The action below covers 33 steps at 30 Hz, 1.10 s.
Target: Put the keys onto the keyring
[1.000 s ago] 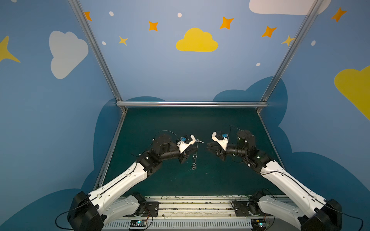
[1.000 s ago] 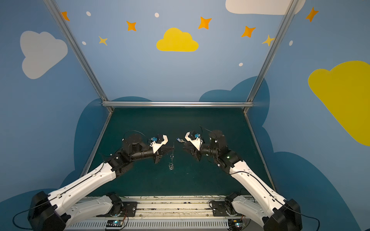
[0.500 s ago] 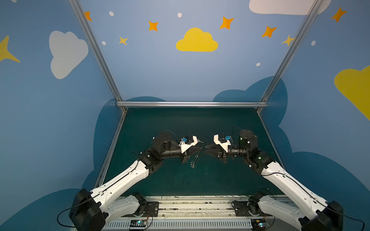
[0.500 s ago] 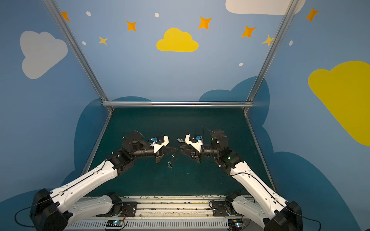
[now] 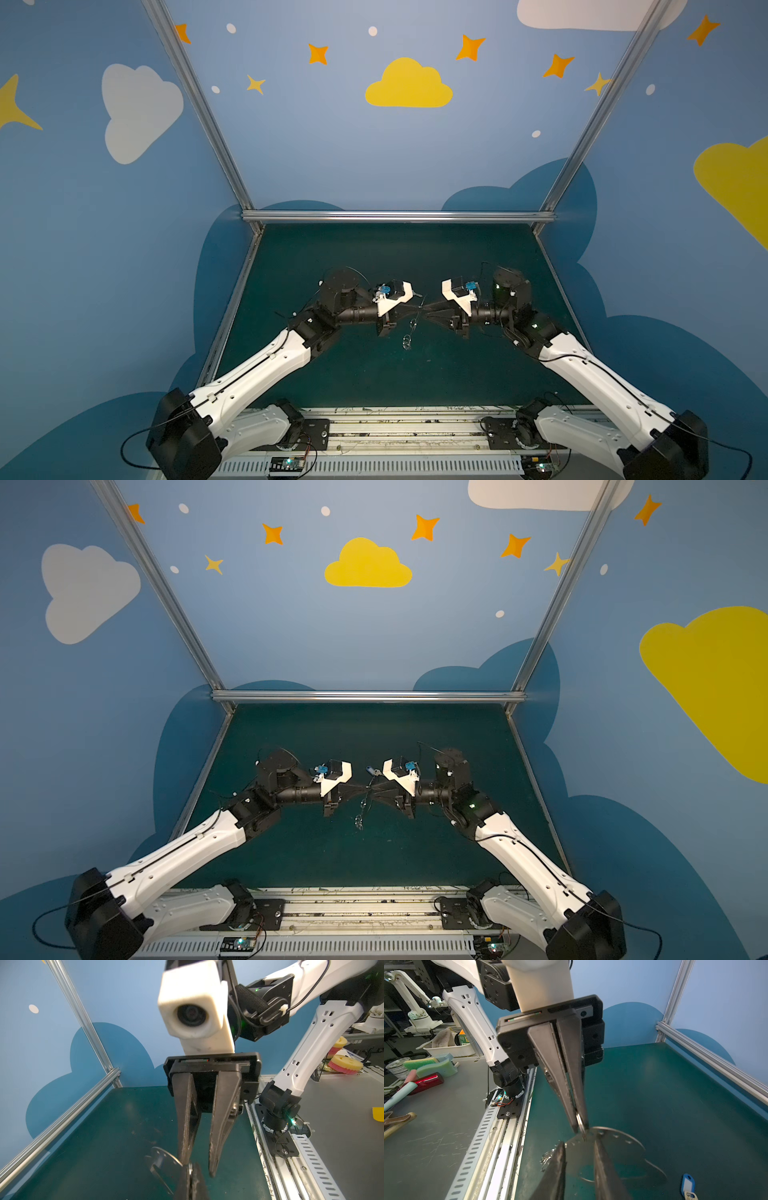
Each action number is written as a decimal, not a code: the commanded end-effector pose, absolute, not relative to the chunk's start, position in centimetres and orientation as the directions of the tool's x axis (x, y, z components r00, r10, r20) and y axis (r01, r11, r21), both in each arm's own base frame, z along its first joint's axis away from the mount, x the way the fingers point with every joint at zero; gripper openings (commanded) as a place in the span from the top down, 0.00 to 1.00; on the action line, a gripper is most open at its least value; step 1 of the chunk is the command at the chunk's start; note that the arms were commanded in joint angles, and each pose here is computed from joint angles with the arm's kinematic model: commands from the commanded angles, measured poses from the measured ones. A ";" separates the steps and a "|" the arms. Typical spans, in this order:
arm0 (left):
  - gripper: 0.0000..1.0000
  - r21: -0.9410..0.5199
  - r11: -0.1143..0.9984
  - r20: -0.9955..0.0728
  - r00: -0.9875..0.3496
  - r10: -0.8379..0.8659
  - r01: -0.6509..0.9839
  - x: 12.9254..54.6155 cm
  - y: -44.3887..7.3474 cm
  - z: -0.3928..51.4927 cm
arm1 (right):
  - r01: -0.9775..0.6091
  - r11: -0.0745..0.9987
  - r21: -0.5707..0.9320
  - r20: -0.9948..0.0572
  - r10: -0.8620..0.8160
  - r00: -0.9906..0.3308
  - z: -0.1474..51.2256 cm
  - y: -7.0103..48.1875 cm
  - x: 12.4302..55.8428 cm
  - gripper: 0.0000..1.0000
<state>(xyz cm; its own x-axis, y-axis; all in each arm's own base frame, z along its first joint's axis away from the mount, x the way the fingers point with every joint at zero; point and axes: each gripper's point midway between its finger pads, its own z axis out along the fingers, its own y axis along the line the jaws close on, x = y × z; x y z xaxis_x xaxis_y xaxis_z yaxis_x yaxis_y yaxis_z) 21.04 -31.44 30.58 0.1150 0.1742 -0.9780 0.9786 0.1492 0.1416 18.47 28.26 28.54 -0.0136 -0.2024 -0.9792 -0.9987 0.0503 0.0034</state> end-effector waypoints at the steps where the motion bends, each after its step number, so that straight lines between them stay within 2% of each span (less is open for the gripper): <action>1: 0.97 0.183 0.115 -0.975 0.164 0.152 0.976 20.6 -31.9 32.0 | -1.000 0.030 0.002 -0.983 -0.183 -0.007 29.3 28.6 18.5 0.77; 15: 0.97 0.209 0.096 -0.964 0.189 0.188 0.973 20.5 -32.3 31.3 | -0.999 0.017 -0.036 -0.990 -0.140 0.034 30.3 28.4 17.9 0.81; 22: 0.96 0.207 0.082 -0.962 0.188 0.198 0.975 20.4 -32.5 31.3 | -0.999 -0.001 -0.050 -0.987 -0.152 0.049 29.9 28.3 17.5 0.99; 28: 0.96 0.201 0.095 -0.961 0.177 0.214 0.975 20.6 -32.3 31.0 | -0.995 0.028 -0.100 -0.985 -0.143 0.095 30.1 28.0 17.6 1.00; 30: 0.89 0.199 0.109 -0.960 0.171 0.223 0.974 20.8 -32.2 31.0 | -0.993 0.045 -0.107 -0.984 -0.148 0.099 29.9 27.9 17.8 1.00; 33: 0.66 0.201 0.147 -0.959 0.164 0.232 0.968 21.3 -31.9 30.9 | -0.991 0.071 -0.109 -0.983 -0.157 0.097 29.6 27.8 18.2 1.00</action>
<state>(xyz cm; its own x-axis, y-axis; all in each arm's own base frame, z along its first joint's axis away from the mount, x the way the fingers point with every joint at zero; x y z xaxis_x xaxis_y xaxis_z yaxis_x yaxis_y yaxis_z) 20.94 -32.10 30.52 0.1676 0.2224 -0.9604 0.9733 0.1177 0.1971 18.18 27.85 28.91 0.0482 -0.1764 -0.9831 -0.9966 0.0569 -0.0590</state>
